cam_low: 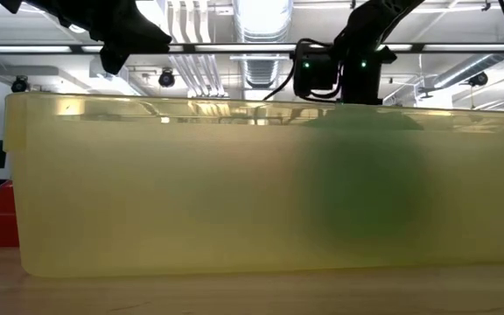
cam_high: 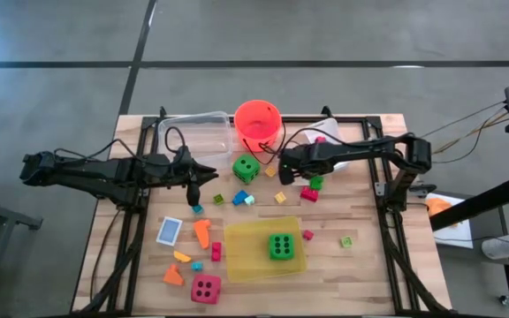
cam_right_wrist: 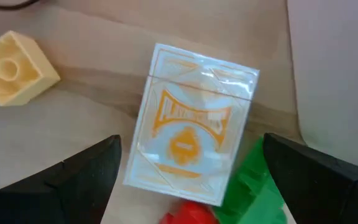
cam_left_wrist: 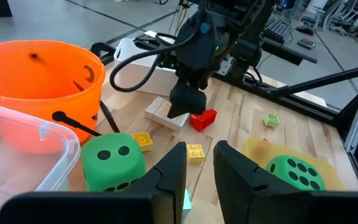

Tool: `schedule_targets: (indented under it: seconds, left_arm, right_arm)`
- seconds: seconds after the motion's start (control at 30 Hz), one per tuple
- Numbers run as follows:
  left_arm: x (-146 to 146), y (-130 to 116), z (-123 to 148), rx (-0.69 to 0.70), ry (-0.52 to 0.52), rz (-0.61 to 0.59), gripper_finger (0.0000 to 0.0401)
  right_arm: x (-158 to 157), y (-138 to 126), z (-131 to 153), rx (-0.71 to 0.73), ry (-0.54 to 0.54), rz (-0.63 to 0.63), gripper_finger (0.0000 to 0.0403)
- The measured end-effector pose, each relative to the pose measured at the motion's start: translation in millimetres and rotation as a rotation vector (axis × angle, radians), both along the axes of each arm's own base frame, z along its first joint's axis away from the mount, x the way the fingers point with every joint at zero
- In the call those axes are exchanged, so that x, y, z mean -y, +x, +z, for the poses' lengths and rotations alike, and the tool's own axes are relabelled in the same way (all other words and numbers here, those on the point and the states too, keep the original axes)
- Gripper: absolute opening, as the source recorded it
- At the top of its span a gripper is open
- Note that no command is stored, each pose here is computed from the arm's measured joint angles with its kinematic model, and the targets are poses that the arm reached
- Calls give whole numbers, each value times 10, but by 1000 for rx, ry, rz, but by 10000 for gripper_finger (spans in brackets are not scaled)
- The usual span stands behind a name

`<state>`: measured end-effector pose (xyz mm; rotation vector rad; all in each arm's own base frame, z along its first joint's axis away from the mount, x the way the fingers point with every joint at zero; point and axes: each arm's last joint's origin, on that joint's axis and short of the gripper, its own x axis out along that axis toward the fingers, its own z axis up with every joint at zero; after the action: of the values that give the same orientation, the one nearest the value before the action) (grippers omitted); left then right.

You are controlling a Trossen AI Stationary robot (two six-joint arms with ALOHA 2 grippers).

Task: Pick & Place Toys
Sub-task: Put the orange playing card box into the transparent bin

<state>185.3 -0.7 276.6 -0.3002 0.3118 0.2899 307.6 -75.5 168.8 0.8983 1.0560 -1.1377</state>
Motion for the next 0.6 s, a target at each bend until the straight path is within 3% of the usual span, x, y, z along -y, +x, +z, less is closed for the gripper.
schedule_targets:
  seconds: [0.33,0.6]
  left_arm:
    - [0,-1,0,1,-2,1,78]
    - [0,-1,0,0,-2,0,78]
  right_arm:
    - [-4,86,-261,-54,-2,14,383]
    - [-16,85,-294,-71,-12,24,383]
